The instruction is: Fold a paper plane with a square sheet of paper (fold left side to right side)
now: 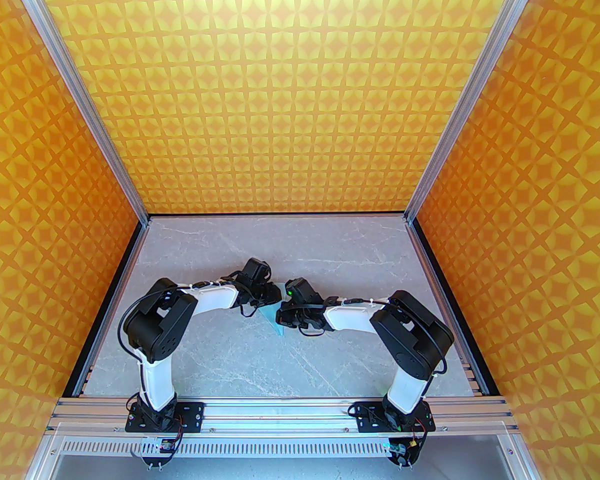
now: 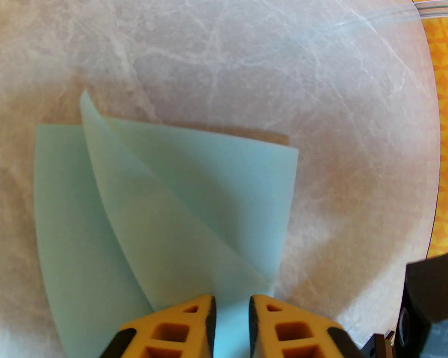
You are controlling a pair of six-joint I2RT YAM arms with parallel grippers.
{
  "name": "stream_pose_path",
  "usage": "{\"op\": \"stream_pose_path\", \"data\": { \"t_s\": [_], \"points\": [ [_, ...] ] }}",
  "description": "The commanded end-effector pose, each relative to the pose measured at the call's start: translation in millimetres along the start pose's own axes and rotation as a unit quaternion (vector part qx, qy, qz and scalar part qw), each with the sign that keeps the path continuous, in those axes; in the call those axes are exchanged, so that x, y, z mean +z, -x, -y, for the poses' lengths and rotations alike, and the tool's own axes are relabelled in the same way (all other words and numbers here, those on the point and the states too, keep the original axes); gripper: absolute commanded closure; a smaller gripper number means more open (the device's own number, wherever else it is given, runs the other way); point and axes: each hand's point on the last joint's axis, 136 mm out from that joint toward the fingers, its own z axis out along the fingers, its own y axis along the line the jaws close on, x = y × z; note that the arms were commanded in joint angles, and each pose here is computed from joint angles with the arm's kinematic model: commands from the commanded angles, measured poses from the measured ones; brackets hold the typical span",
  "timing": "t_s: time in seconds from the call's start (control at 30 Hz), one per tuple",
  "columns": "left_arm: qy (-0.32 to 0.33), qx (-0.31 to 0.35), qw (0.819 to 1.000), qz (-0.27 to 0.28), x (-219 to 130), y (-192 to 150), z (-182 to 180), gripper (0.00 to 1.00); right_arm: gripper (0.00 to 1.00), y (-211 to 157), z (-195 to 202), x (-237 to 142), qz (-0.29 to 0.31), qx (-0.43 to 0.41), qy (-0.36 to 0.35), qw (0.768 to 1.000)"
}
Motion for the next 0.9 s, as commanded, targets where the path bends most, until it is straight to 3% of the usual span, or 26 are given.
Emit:
{"op": "stream_pose_path", "data": {
  "t_s": [0.0, 0.07, 0.17, 0.87],
  "points": [
    [-0.011, 0.016, 1.0, 0.012, -16.0, 9.8, 7.6, 0.85, 1.0, -32.9, 48.8, 13.1, -0.045, 0.018, -0.08, 0.996],
    [-0.011, 0.019, 1.0, 0.012, -15.2, 10.4, 7.6, 0.94, 1.0, -33.7, 47.1, 14.2, -0.048, 0.016, -0.076, 0.996],
    [-0.001, 0.016, 1.0, 0.004, -6.7, 9.8, -1.1, 1.0, 1.0, -34.6, 47.5, 15.3, -0.05, 0.018, -0.076, 0.996],
    [0.03, 0.011, 0.999, 0.003, 16.5, 32.5, -43.5, 1.0, 1.0, -54.8, 55.0, 19.5, -0.078, 0.016, -0.085, 0.993]
  ]
}}
